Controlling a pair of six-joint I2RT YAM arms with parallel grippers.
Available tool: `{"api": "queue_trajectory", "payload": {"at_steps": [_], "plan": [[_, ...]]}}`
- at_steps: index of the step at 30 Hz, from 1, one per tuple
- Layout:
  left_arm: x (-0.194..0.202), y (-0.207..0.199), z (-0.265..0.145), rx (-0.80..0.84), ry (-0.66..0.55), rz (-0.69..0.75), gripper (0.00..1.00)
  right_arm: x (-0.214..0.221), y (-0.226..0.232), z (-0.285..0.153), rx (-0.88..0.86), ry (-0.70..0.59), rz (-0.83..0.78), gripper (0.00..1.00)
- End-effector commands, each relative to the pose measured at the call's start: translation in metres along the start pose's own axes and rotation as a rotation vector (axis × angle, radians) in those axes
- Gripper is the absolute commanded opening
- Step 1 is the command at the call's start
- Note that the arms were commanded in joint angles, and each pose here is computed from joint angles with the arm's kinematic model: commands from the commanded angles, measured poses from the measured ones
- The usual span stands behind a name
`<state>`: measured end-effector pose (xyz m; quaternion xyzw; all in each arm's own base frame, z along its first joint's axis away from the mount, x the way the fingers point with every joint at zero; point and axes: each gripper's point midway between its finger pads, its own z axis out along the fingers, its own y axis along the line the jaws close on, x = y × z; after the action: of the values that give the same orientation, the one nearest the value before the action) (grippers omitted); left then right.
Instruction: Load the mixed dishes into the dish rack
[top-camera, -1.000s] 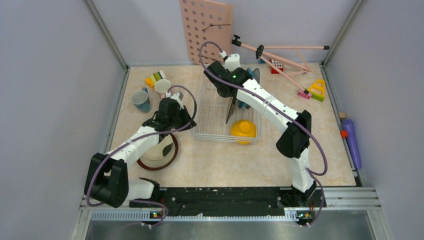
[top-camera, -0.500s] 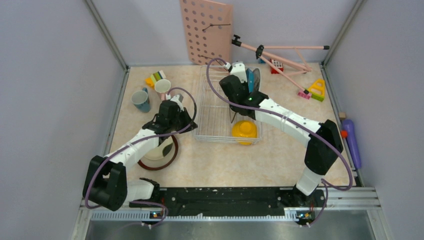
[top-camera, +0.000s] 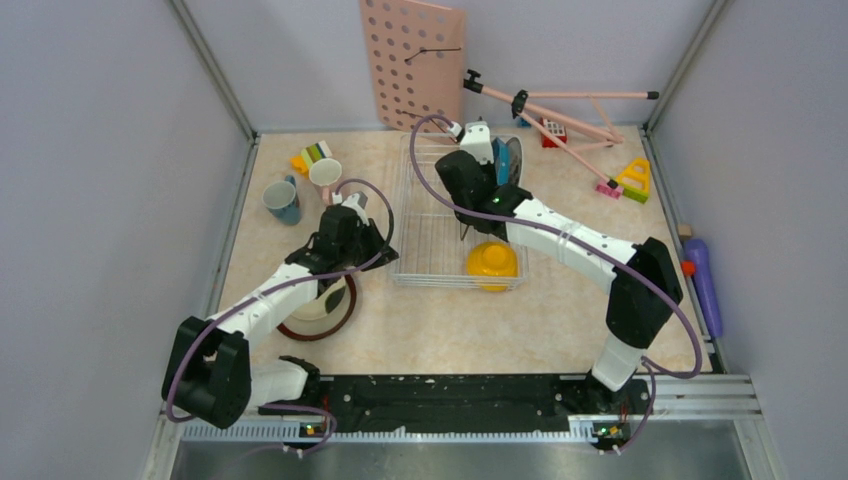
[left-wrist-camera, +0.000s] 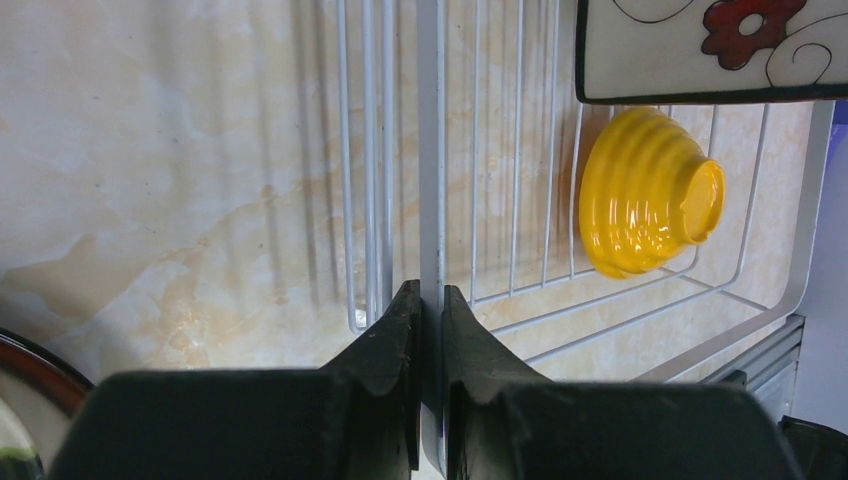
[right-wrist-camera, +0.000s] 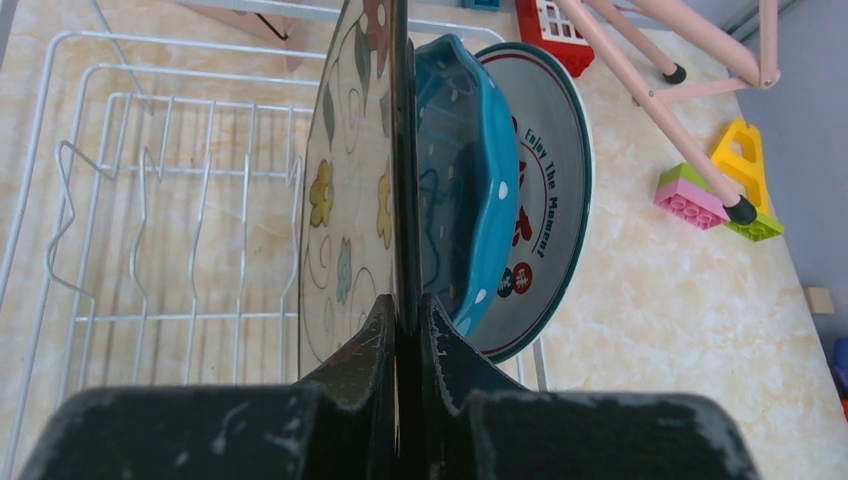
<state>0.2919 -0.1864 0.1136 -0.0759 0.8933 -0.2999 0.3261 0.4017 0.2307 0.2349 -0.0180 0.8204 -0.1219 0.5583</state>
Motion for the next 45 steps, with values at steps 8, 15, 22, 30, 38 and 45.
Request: {"api": "queue_trajectory", "payload": {"at_steps": [8,15,22,30,38,45], "plan": [[-0.016,-0.024,-0.009,0.080,-0.069,-0.022,0.00,-0.051,-0.025,0.006,0.112,-0.144,0.161,0.00],[-0.009,-0.033,-0.003,0.100,-0.053,-0.018,0.00,-0.029,-0.025,0.015,0.095,-0.075,0.184,0.31],[-0.008,-0.035,0.002,0.098,-0.045,-0.017,0.00,-0.017,-0.042,0.023,0.072,0.017,0.235,0.63],[-0.007,-0.036,0.010,0.097,-0.022,0.004,0.00,-0.051,-0.049,-0.008,-0.047,0.004,0.286,0.83],[0.005,-0.047,0.011,0.145,0.035,0.083,0.19,-0.063,-0.072,-0.050,-0.148,-0.016,0.315,0.90],[-0.008,-0.037,-0.012,0.059,-0.024,0.130,0.61,-0.046,-0.098,-0.077,-0.189,-0.020,0.314,0.94]]}}
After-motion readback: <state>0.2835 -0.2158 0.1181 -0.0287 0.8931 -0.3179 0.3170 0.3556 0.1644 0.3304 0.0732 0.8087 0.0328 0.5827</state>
